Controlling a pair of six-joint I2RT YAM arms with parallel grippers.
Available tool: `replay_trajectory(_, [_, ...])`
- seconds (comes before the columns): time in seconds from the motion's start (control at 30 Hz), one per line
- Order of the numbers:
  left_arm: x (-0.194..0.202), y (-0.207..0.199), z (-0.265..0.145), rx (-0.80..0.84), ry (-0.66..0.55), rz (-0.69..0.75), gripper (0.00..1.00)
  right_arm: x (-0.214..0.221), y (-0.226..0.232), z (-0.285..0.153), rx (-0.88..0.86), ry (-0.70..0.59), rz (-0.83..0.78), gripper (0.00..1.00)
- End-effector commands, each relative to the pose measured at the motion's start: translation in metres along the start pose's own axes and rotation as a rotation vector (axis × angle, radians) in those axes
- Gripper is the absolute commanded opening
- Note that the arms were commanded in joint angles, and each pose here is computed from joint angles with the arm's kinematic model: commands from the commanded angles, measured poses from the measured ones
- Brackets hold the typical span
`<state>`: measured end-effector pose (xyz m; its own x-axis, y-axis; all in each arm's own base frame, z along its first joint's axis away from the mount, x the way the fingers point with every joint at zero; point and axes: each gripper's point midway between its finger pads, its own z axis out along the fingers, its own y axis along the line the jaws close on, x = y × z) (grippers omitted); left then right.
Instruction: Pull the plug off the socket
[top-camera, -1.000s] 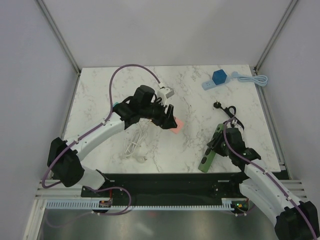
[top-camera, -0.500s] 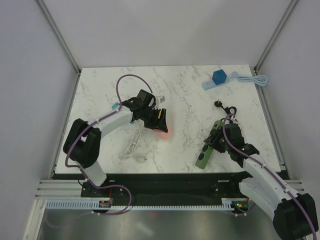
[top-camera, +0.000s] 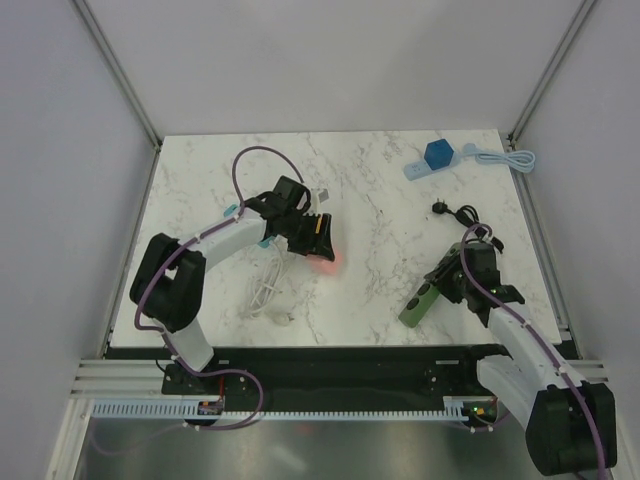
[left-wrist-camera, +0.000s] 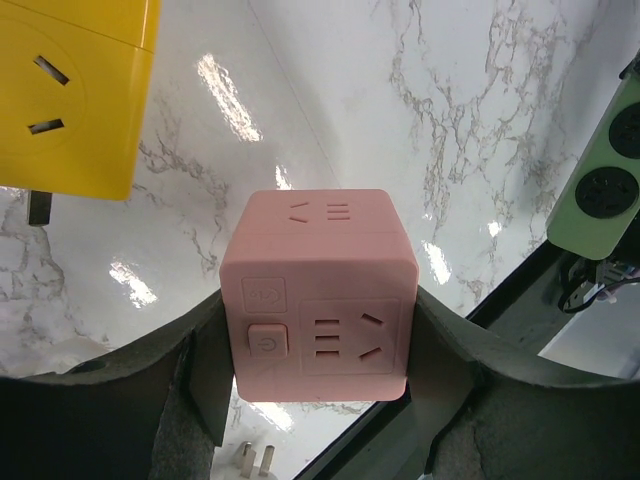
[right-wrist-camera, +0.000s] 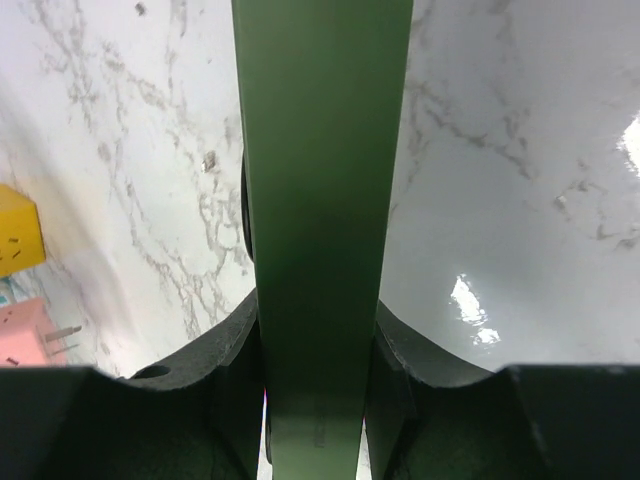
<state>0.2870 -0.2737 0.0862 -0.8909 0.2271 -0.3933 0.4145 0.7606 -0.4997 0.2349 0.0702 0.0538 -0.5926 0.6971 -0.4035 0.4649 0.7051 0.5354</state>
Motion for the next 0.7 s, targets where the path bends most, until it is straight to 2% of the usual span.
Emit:
replay_trajectory(0.0, [-0.022,-0.004,-0.010,0.002,-0.058,0.035,0.62,-0.028,0.012,-0.001,-0.019,-0.065,0.029,0.00])
replay_trajectory(0.13, [-0.021,-0.001,-0.008,-0.006,-0.054,0.025,0.70,-0.041,0.008,0.001,0.018,-0.062,0.017,0.00])
replay_trajectory(0.23, [-0.019,0.002,-0.006,-0.011,-0.046,0.013,0.90,-0.047,0.007,0.001,0.033,-0.066,0.020,0.00])
replay_trajectory(0.5, [-0.031,-0.004,-0.020,-0.023,-0.090,0.024,0.96,-0.067,-0.006,0.005,0.106,-0.100,0.056,0.00])
replay_trajectory(0.67, [-0.041,-0.054,-0.056,0.166,-0.135,0.091,0.94,-0.086,-0.034,0.003,0.220,-0.133,0.107,0.00])
